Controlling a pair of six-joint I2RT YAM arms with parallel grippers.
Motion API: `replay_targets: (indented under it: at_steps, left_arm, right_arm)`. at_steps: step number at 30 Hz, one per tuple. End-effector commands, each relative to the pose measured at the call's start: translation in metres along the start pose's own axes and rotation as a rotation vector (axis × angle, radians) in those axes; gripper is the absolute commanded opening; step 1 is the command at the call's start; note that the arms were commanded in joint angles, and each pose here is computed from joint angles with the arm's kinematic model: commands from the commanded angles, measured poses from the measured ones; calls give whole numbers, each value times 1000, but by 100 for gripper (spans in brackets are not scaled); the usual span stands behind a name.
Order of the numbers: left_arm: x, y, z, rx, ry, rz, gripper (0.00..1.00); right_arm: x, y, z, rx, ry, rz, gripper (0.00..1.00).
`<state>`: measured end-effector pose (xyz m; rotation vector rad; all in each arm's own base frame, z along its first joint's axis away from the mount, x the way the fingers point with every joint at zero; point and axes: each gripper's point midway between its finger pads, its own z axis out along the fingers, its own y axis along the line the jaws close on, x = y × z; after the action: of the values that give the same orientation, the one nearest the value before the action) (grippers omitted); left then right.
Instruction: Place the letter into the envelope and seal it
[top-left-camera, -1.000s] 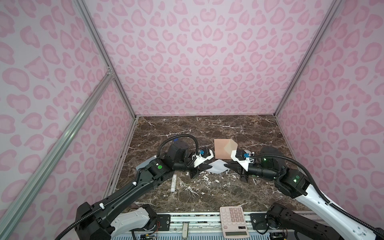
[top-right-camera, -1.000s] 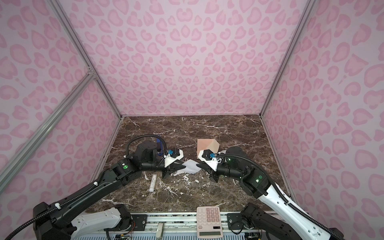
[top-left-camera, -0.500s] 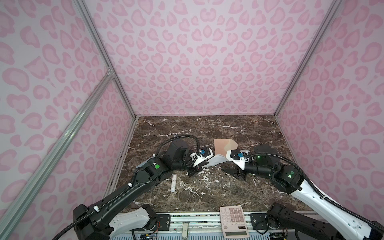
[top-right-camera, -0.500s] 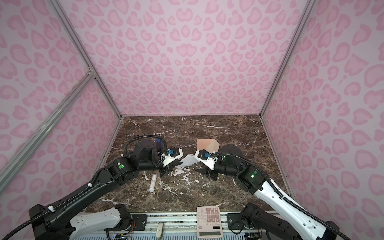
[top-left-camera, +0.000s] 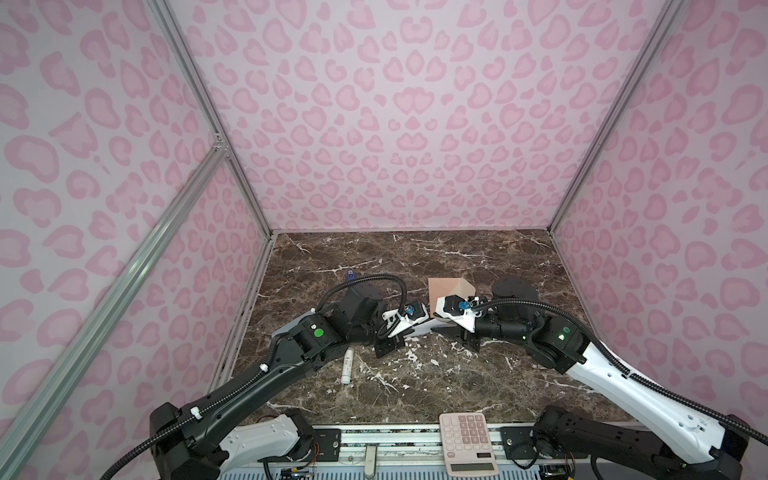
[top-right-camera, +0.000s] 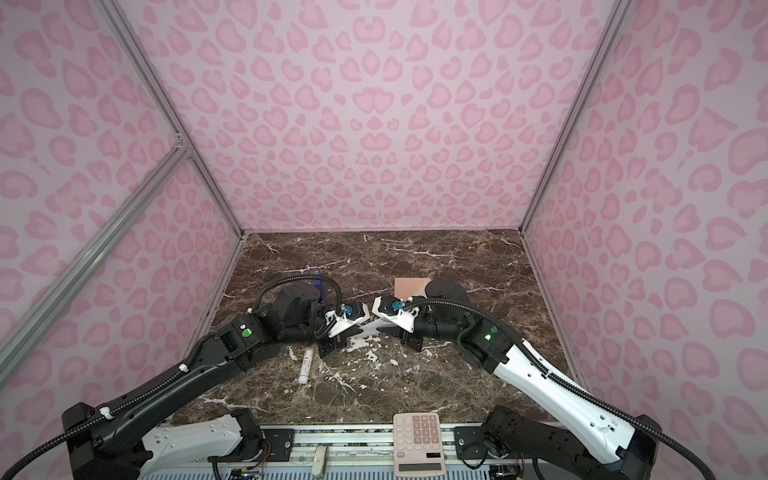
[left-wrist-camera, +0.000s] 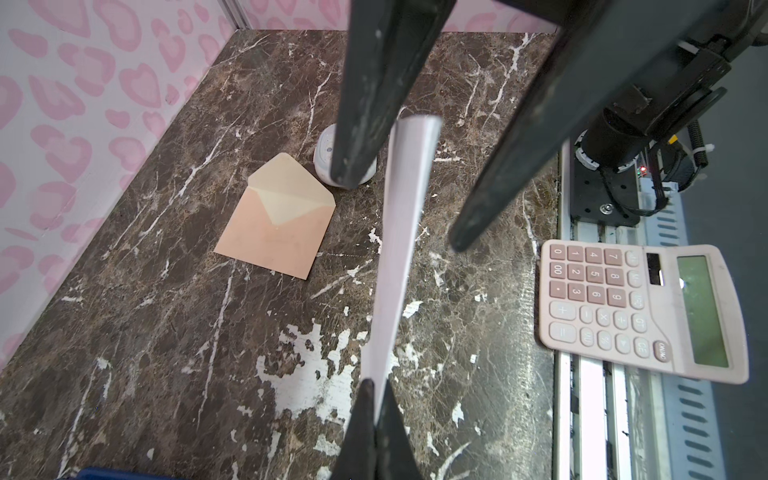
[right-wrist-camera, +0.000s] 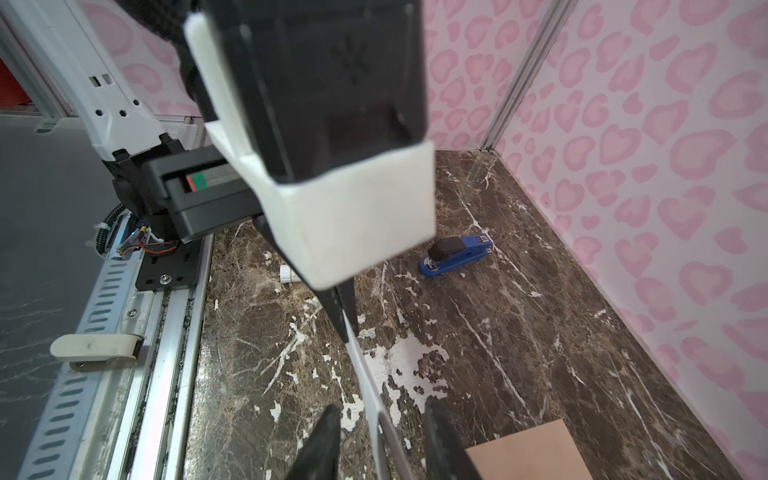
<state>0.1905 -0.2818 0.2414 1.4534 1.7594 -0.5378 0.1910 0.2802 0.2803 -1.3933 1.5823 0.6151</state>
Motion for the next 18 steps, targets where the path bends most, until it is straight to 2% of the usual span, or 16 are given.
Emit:
replay_targets:
  at_steps: [1, 7, 10, 13, 14, 17, 18]
  left_arm:
    - [-3, 0, -3, 0, -12, 5, 4]
    - [-2, -1, -2, 4, -12, 5, 4]
    - [-1, -2, -1, 11, -12, 3, 4]
    - [0, -3, 0, 9, -13, -3, 4]
    - [-1, -2, 0, 3, -23, -6, 8]
    - [-8, -2, -4, -3, -65, -7, 32]
    - [-13, -2, -7, -3, -87, -3, 35]
  right_arm:
    - [-11, 2, 3, -20, -42, -17, 30]
    - [-15, 5, 4, -38, -62, -9, 14]
    - [-16, 7, 3, -48, -67, -2, 0]
    - [-17, 9, 3, -62, -72, 8, 0]
    - [-17, 10, 3, -68, -73, 11, 0]
    - [-15, 12, 3, -77, -69, 21, 0]
    - [-13, 13, 3, -79, -66, 22, 0]
